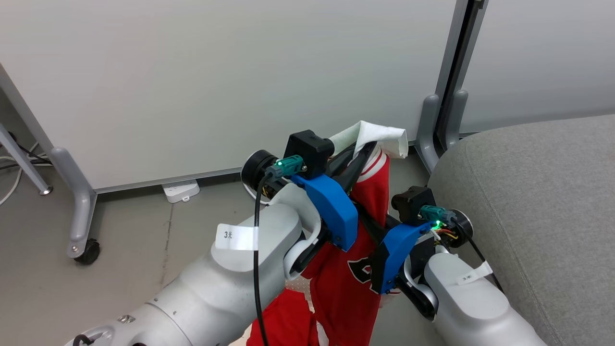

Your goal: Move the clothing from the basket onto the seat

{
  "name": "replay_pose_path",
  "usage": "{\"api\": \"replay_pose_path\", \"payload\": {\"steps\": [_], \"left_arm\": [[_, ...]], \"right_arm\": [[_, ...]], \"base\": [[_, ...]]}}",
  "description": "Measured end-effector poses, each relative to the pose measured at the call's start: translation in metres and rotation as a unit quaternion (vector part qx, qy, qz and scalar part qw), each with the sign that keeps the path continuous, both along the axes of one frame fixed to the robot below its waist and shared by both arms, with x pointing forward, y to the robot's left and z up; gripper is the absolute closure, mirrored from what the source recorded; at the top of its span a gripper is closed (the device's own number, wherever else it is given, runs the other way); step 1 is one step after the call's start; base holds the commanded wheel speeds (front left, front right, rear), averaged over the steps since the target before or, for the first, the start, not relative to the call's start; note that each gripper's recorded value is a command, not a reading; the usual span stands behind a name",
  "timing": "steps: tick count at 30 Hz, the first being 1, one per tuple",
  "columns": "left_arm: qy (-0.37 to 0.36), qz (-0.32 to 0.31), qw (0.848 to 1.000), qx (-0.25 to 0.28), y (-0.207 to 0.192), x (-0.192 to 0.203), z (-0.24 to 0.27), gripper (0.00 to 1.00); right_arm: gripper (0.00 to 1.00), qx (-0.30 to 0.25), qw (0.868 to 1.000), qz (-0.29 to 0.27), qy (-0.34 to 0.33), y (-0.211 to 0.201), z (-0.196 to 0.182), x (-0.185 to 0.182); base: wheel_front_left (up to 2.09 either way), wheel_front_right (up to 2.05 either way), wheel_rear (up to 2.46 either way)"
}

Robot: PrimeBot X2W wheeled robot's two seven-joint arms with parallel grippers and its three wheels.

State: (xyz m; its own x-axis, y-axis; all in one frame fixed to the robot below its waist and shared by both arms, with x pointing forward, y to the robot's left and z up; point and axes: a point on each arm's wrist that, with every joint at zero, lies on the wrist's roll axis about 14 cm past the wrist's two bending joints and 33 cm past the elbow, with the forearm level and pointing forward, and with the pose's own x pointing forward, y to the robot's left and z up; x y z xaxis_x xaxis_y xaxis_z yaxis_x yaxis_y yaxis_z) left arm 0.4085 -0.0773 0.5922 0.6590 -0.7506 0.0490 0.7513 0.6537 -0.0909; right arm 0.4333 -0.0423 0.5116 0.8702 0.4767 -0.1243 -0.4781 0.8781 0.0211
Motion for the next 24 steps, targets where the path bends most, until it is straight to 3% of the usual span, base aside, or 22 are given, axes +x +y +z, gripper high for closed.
{"api": "replay_pose_path", "payload": {"steps": [3, 4, 6, 7, 12, 24], "left_arm": [[0.001, 0.001, 1.0, -0.002, 0.001, 0.001, 0.0, 1.0], [0.0, 0.002, 1.0, -0.001, 0.001, 0.001, 0.001, 0.94], [-0.002, 0.002, 1.0, -0.002, 0.001, 0.002, 0.002, 0.51], [-0.002, 0.002, 1.0, -0.002, 0.001, 0.003, 0.001, 0.0], [-0.014, -0.021, 1.0, -0.004, 0.0, -0.005, -0.002, 0.0], [0.027, 0.069, 0.997, -0.026, 0.078, -0.025, -0.071, 0.0]], "right_arm": [[1.0, 0.0, 1.0, -0.002, 0.002, -0.001, -0.001, 0.0], [1.0, 0.0, 1.0, -0.002, 0.003, -0.001, -0.002, 0.001], [1.0, 0.0, 1.0, -0.002, 0.003, -0.001, -0.002, 0.001], [1.0, 0.001, 1.0, -0.002, 0.003, -0.001, -0.002, 0.001], [1.0, 0.014, 1.0, -0.005, -0.003, -0.002, 0.002, 0.003], [1.0, 0.025, 0.999, -0.024, -0.011, -0.013, 0.004, 0.013]], "base": [[0.0, 0.0, 0.0], [0.0, 0.0, 0.0], [0.0, 0.0, 0.0], [0.0, 0.0, 0.0], [0.0, 0.0, 0.0], [0.0, 0.0, 0.0]]}}
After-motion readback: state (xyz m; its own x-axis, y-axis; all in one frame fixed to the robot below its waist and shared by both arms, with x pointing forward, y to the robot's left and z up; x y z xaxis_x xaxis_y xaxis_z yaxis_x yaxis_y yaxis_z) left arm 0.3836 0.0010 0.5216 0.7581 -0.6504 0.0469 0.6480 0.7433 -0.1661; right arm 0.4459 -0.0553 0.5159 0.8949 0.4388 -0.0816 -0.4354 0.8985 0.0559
